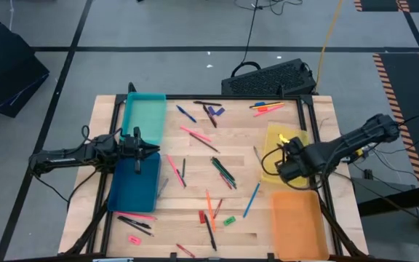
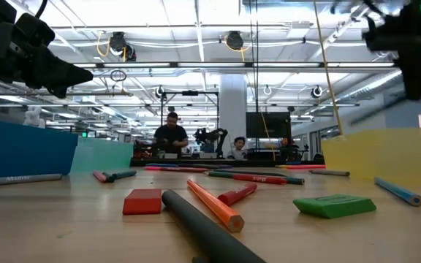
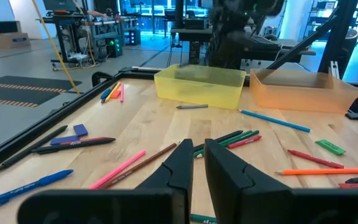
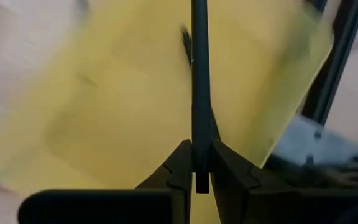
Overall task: Sort crayons/erasers/pens/pencils in bins
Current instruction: Put the black pen into the yellow bin
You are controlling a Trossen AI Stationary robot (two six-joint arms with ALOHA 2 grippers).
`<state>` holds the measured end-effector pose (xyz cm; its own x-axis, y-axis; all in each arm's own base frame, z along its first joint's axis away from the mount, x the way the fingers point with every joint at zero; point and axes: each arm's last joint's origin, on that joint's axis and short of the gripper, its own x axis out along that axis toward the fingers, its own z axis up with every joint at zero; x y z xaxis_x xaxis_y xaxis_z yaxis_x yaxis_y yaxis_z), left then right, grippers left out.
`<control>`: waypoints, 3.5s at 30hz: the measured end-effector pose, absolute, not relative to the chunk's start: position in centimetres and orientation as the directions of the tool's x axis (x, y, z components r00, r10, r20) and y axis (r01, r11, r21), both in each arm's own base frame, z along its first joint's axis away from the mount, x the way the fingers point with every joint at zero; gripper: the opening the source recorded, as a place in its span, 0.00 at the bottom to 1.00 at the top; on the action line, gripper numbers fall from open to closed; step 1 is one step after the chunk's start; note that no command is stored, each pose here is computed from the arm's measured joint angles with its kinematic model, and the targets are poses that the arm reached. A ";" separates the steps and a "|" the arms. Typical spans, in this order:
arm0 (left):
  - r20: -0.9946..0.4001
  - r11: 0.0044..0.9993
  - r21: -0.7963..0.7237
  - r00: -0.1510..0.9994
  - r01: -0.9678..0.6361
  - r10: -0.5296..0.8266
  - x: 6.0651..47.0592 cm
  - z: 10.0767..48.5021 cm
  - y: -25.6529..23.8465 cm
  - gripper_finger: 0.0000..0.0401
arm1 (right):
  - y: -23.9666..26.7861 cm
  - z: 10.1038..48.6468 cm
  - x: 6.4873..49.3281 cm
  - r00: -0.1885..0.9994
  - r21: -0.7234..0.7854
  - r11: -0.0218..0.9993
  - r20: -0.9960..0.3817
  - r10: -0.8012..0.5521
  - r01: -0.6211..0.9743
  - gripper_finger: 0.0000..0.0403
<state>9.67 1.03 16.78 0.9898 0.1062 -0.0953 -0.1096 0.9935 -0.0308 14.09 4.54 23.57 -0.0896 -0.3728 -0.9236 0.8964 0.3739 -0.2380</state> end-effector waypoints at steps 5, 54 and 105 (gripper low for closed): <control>-0.095 0.993 -0.031 0.990 -0.110 0.106 9.7 16.8 1.0 0.11 | 4.2 19.8 13.5 -0.131 -0.258 0.378 -0.935 -0.330 0.889 0.10; -0.095 0.993 -0.031 0.990 -0.110 0.106 9.7 16.8 1.0 0.11 | -4.0 18.9 36.5 0.500 0.008 0.829 -0.801 -0.329 0.559 0.34; -0.095 0.994 -0.031 0.990 -0.109 0.106 9.7 16.8 1.0 0.11 | -13.2 10.8 40.8 0.446 0.095 0.638 -0.793 -0.416 0.764 0.05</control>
<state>9.67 1.02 16.80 0.9898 0.1061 -0.0947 -0.1095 0.9935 -0.0308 40.84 -13.25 10.80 0.4455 -0.4165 -0.7925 0.7644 0.6378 0.0946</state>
